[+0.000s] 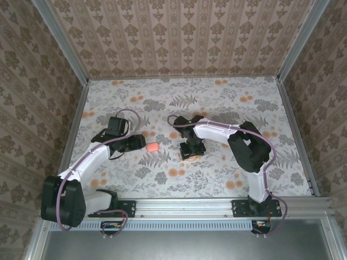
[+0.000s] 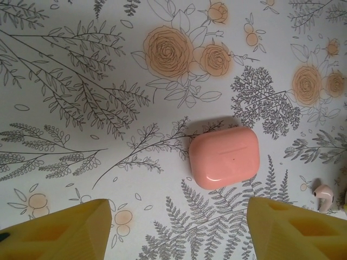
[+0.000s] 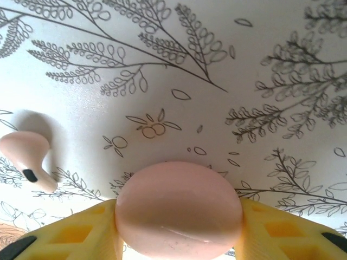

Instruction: Insert wireless bluetooth earbuds into charging case

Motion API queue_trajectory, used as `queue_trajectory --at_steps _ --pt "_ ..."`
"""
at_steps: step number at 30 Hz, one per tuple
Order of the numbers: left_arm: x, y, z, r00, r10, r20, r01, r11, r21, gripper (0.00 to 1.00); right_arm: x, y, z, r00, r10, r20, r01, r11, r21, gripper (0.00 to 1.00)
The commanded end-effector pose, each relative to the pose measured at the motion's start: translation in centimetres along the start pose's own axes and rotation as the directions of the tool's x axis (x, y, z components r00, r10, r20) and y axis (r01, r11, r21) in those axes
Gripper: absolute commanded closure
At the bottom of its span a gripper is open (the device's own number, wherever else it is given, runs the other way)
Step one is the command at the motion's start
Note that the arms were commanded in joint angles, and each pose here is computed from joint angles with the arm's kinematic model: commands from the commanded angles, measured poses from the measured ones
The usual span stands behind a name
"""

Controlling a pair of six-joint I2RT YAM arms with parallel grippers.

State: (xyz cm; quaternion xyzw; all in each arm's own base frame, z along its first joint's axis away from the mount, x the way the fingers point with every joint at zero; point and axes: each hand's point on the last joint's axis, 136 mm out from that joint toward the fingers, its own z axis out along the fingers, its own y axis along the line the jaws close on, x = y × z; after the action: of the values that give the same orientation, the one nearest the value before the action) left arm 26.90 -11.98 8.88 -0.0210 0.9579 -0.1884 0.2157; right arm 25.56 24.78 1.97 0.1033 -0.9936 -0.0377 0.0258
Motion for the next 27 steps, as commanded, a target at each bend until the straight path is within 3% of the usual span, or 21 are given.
queue_trajectory --at_steps 1,4,9,13,17,20,24,27 --pt "-0.4 -2.1 -0.3 0.995 0.088 0.049 -0.092 0.992 0.085 0.33 -0.7 0.3 -2.4 0.991 0.024 0.134 -0.018 0.999 -0.045 0.55" --pt "-0.5 -5.0 -0.7 0.962 0.233 0.144 -0.254 0.954 0.158 0.33 -1.2 1.0 -4.6 0.967 0.039 0.250 -0.006 0.991 -0.131 0.55" --pt "-0.1 -9.9 -2.4 0.831 0.398 0.389 -0.509 0.827 0.240 0.33 -2.3 3.1 -9.2 0.887 0.083 0.454 0.074 0.945 -0.318 0.56" --pt "0.2 -12.4 -4.3 0.669 0.445 0.596 -0.668 0.710 0.220 0.34 -2.8 4.3 -12.5 0.810 0.125 0.572 0.154 0.898 -0.413 0.55" --pt "1.4 -14.1 -5.7 0.530 0.500 0.685 -0.787 0.591 0.178 0.34 -3.2 5.9 -15.4 0.750 0.177 0.637 0.234 0.830 -0.506 0.56" --pt "2.1 -14.7 -6.3 0.468 0.517 0.717 -0.831 0.534 0.157 0.34 -3.1 7.0 -17.1 0.708 0.234 0.667 0.298 0.757 -0.582 0.57" --pt "2.4 -15.4 -6.9 0.437 0.501 0.747 -0.850 0.503 0.159 0.35 -2.9 8.2 -19.1 0.669 0.301 0.680 0.370 0.658 -0.656 0.56" --pt "2.7 -15.7 -7.1 0.404 0.504 0.764 -0.868 0.475 0.146 0.35 -2.7 8.9 -19.9 0.655 0.311 0.689 0.406 0.624 -0.668 0.55"
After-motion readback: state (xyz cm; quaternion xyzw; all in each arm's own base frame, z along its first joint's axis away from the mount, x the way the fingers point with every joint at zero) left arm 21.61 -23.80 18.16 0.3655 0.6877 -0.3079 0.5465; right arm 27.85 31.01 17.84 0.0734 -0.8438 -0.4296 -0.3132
